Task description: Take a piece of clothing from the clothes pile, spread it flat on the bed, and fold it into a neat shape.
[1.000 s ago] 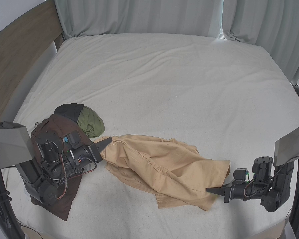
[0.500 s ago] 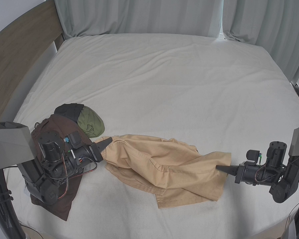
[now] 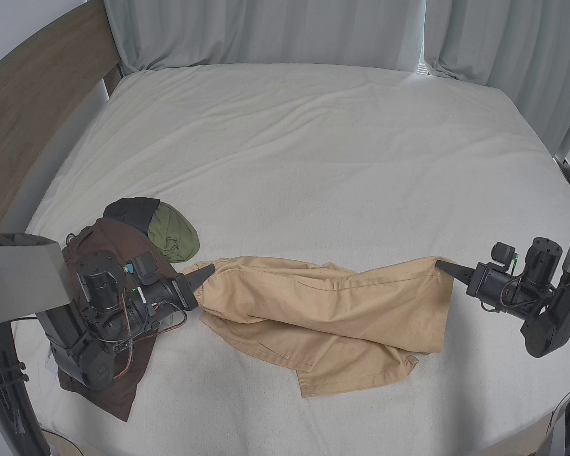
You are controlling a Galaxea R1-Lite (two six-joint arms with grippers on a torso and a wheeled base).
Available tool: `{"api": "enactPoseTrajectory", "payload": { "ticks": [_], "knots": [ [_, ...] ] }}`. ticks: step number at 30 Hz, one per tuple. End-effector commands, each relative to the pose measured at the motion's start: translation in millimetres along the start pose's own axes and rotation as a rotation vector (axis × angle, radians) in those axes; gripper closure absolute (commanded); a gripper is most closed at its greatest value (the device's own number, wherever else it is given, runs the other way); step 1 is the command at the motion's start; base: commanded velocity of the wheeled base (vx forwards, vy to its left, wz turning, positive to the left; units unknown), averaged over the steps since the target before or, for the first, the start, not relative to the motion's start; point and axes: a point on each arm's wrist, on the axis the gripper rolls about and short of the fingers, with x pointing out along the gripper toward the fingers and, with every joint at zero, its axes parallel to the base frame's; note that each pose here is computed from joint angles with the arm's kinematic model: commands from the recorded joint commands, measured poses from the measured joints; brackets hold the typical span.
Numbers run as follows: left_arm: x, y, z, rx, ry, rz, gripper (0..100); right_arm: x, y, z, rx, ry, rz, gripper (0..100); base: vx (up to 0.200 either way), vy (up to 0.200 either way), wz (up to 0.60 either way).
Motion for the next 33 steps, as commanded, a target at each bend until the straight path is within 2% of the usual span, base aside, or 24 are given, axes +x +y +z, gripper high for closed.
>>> {"api": "enactPoseTrajectory", "payload": {
  "ticks": [1,7,16,17,33],
  "knots": [
    [2.0,2.8,-3.1,-0.004,0.006,0.009,100,-0.3,-9.4,1.5,0.005,-0.011,-0.024,100,0.0,0.0,0.0],
    [1.9,3.2,-3.7,-0.005,0.007,0.015,100,2.5,-23.8,-9.5,0.036,0.016,-0.055,100,0.0,0.0,0.0],
    [1.9,1.8,-3.3,-0.004,0.005,0.011,100,4.0,-21.4,-15.6,0.048,0.041,-0.045,100,0.0,0.0,0.0],
    [1.8,1.5,-2.9,-0.003,0.004,0.01,100,4.0,-21.4,-15.6,0.048,0.042,-0.044,0,0.0,0.0,0.0],
    [1.7,1.9,-3.6,-0.004,0.007,0.011,100,9.9,-1.3,-40.3,0.073,0.142,0.002,0,0.0,0.0,0.0]
  ]
}}
